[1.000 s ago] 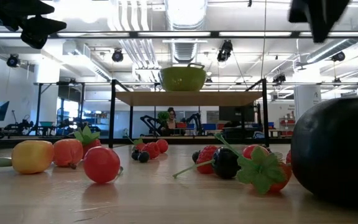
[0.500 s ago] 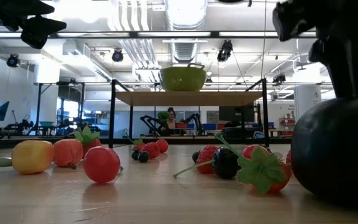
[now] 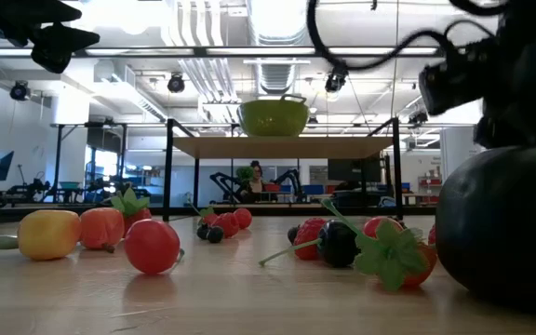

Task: Pick & Place Fruit
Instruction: Put the pear into the green colander on the shelf

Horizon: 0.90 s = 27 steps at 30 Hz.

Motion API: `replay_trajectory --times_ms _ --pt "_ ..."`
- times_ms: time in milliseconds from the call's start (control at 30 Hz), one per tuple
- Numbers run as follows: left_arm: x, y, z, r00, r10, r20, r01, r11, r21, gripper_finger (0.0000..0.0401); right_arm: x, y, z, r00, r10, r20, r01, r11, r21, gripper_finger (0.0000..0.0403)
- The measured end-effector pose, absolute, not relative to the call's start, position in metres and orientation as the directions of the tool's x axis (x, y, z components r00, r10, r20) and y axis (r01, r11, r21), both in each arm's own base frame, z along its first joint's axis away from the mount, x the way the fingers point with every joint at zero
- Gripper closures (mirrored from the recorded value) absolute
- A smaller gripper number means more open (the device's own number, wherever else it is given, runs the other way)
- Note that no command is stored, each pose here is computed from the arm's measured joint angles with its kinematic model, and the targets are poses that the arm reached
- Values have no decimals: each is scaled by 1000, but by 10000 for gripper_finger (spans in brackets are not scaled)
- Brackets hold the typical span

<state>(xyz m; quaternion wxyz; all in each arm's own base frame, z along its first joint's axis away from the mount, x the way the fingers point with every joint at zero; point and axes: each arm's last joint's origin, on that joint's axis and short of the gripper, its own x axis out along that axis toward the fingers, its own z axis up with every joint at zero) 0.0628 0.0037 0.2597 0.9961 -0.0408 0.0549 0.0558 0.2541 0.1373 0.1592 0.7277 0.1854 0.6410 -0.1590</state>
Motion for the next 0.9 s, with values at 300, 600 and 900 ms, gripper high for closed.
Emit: replay_trajectory --times_ms 300,600,900 --pt "63 4 260 988 107 -114 -116 990 -75 160 252 133 145 193 -24 -981 482 873 74 137" --pt "63 4 260 988 107 -114 -116 990 -75 160 251 130 138 207 -31 -978 504 860 80 162" --pt "63 4 260 988 107 -114 -116 990 -75 160 247 128 134 211 -39 -977 508 858 75 188"
